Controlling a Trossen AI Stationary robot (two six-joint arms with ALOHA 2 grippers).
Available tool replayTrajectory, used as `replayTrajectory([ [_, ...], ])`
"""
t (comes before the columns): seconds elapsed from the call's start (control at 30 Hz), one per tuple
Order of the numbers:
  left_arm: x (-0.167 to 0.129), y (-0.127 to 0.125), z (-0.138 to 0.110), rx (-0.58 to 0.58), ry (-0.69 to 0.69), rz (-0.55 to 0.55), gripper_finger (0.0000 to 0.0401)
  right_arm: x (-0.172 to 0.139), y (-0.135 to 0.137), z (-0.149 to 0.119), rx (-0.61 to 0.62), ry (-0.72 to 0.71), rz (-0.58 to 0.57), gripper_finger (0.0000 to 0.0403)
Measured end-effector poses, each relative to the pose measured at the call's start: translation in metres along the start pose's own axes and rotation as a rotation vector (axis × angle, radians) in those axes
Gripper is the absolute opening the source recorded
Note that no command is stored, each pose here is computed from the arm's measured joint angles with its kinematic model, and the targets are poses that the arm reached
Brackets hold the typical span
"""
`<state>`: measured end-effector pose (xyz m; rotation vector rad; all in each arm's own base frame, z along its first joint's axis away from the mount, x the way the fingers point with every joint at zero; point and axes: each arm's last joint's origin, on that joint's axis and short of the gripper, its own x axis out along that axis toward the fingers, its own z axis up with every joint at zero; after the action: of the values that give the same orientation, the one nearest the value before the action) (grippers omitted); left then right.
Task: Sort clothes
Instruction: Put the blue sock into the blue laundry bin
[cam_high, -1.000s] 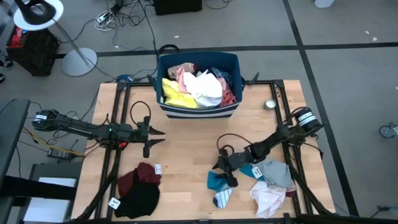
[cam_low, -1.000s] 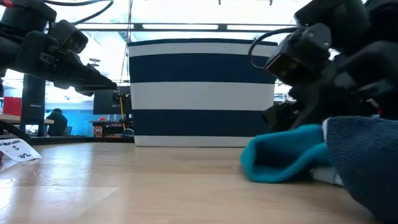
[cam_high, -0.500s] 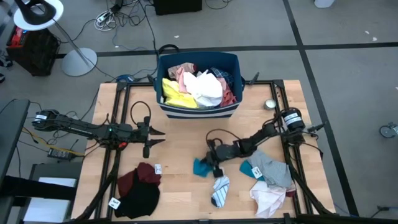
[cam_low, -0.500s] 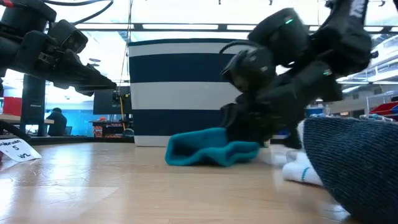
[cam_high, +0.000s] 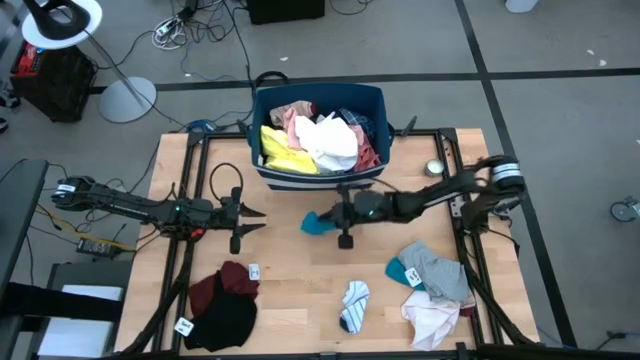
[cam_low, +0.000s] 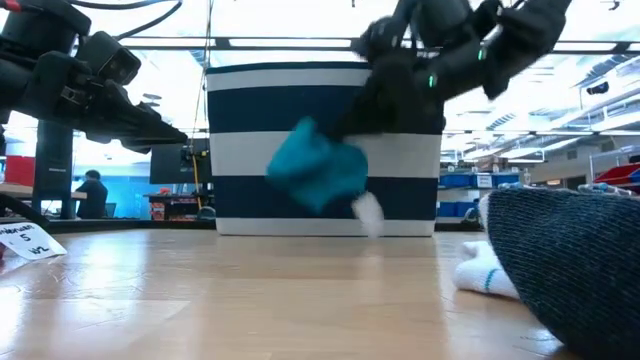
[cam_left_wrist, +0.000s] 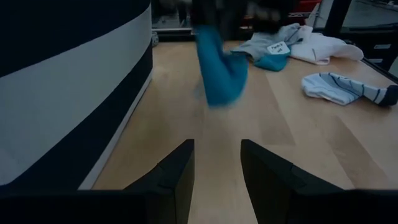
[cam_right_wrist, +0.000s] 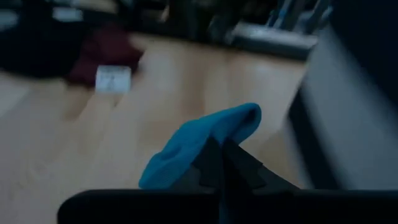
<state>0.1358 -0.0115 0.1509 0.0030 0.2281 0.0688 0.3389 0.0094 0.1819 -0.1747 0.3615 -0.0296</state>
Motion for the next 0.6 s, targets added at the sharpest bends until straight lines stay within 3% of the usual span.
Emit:
replayTrajectory([
  [0.27,0.0,0.0,0.0,-0.001,-0.004,0.0,0.0136,-0.048,-0.04,0.075,-0.101,-0.108,-0.135,0.0001],
  [0.6,0.0,0.0,0.0,0.003,-0.002,0.0,0.0136,-0.086,-0.102,0.167,-0.123,-0.202,-0.302,0.0],
])
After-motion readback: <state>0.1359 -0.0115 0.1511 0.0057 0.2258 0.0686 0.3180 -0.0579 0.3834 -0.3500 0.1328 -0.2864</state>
